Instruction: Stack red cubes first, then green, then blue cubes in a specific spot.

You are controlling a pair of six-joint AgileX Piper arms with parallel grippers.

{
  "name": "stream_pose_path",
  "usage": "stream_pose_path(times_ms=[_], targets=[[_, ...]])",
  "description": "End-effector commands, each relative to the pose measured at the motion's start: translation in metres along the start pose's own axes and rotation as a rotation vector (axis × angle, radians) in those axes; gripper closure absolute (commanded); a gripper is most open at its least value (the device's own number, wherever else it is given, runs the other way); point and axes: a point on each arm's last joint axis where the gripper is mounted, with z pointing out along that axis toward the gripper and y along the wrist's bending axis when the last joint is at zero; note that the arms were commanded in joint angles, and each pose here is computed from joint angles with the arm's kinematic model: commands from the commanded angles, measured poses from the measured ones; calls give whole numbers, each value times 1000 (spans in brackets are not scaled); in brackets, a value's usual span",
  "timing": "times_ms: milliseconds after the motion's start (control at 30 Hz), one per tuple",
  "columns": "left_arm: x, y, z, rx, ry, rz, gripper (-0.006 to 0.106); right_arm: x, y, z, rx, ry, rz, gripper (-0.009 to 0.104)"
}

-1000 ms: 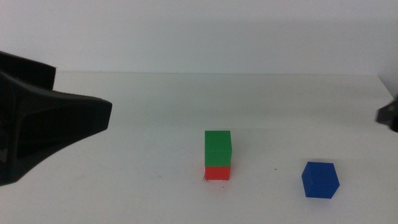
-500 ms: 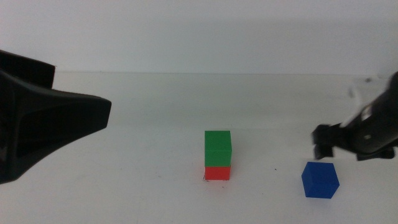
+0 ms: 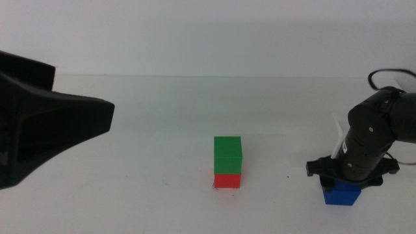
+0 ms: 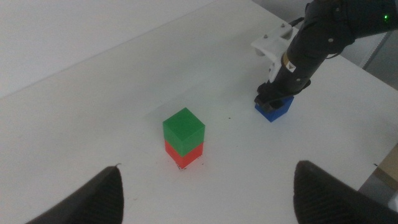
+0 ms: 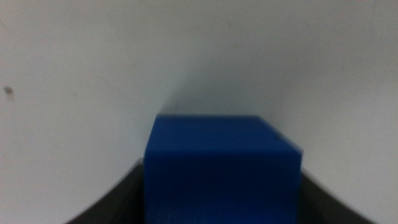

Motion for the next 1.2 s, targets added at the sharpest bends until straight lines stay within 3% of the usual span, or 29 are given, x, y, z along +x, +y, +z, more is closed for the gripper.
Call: stream_pose_path(times_ms=[0, 33, 200, 367, 533, 733, 1167], targets=[[0, 2, -1, -13, -13, 3, 7, -4, 1, 0, 5, -25, -3, 86], [0, 2, -1, -13, -15, 3, 7, -5, 1, -3, 10, -21, 2, 97], [0, 2, -1, -13, -17, 3, 7, -20, 14, -59, 37, -67, -19, 77], [0, 2, -1, -13, -19, 3, 7, -41, 69, -138, -39, -220, -72, 79], [0, 2, -1, -13, -19, 3, 7, -44, 125, -170, -107, -296, -125, 81], [0, 2, -1, -13, -19, 3, 7, -29, 162, -165, -158, -263, -96, 81], [0, 2, -1, -13, -18, 3, 7, -33, 179, -126, -104, -188, -68, 80]])
